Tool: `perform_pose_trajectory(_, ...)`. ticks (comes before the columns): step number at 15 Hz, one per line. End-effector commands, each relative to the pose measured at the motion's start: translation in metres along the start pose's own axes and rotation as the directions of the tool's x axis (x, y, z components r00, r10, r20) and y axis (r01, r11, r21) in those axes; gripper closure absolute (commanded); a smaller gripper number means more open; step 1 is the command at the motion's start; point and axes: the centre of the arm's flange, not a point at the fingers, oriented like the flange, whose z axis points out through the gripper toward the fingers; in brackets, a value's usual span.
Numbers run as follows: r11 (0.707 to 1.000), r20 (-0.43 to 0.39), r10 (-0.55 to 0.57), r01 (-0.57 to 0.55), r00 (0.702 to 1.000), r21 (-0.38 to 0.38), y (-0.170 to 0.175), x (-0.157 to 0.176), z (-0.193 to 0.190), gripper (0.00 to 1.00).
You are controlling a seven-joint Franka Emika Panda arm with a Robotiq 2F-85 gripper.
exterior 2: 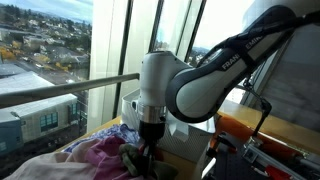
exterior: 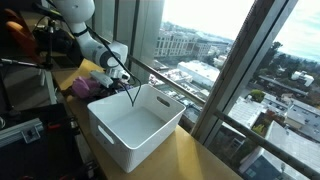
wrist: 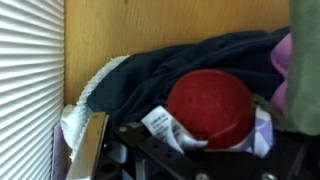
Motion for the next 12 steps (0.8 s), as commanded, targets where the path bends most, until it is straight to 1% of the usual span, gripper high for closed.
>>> perform_pose_trajectory(1, 0.999, 0.008, -0.035, 0.035, 0.999, -0.011, 0.000, -0.027, 0.007, 0.23)
perform_pose_trajectory(4, 0.997, -0.021, -0.069, 0.069, 0.997, -0.023, -0.009, -0.041, -0.029, 0.02)
perform_pose_trajectory(5, 0.996, -0.034, -0.082, 0.081, 0.996, -0.030, -0.013, -0.046, -0.043, 0.00)
perform_pose_trajectory(8, 0.992, -0.078, -0.120, 0.116, 0.990, -0.056, -0.024, -0.058, -0.085, 0.00)
perform_pose_trajectory(12, 0.984, -0.129, -0.164, 0.152, 0.978, -0.093, -0.037, -0.060, -0.129, 0.00)
